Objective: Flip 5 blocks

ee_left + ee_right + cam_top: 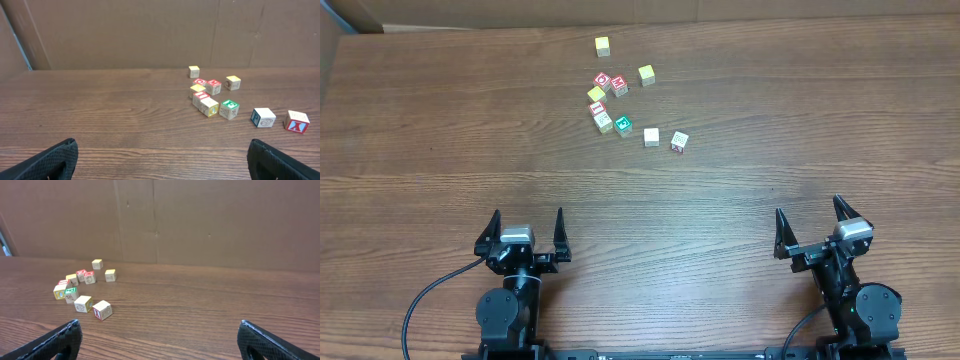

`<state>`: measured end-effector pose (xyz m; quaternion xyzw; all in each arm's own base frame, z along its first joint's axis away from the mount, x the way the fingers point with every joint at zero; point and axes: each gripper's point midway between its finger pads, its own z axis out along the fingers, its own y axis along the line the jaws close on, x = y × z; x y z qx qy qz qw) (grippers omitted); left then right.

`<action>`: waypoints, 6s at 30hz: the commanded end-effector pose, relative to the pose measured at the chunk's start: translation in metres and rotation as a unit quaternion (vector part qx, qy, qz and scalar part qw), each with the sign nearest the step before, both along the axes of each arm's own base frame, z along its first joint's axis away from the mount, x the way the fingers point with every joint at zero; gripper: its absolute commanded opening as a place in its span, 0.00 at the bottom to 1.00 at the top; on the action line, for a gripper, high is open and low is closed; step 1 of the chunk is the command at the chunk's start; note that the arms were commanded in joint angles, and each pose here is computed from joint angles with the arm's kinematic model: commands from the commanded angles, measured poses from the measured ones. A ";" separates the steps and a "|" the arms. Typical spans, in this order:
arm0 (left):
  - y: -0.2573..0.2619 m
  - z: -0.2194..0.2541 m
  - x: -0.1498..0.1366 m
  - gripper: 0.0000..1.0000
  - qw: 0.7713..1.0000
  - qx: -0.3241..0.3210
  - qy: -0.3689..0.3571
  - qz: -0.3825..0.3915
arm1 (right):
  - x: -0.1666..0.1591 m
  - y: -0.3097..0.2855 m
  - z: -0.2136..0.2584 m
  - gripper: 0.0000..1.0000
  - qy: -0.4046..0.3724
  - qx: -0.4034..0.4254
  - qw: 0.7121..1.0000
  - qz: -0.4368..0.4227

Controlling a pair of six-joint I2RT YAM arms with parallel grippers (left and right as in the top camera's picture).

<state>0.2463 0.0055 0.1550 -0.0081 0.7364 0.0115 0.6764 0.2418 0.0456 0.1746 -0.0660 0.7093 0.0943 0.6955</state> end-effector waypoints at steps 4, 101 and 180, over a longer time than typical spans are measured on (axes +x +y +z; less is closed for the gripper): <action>0.000 0.001 0.000 1.00 1.000 0.012 -0.004 -0.001 | 0.001 -0.003 -0.003 1.00 -0.001 -0.002 1.000 -0.007; 0.001 0.001 0.000 1.00 1.000 0.012 -0.004 -0.001 | 0.001 -0.003 -0.003 1.00 -0.001 -0.002 1.000 -0.007; -0.047 0.098 -0.038 1.00 0.985 -0.111 -0.028 -0.131 | -0.024 0.005 0.054 1.00 0.027 0.100 0.994 0.020</action>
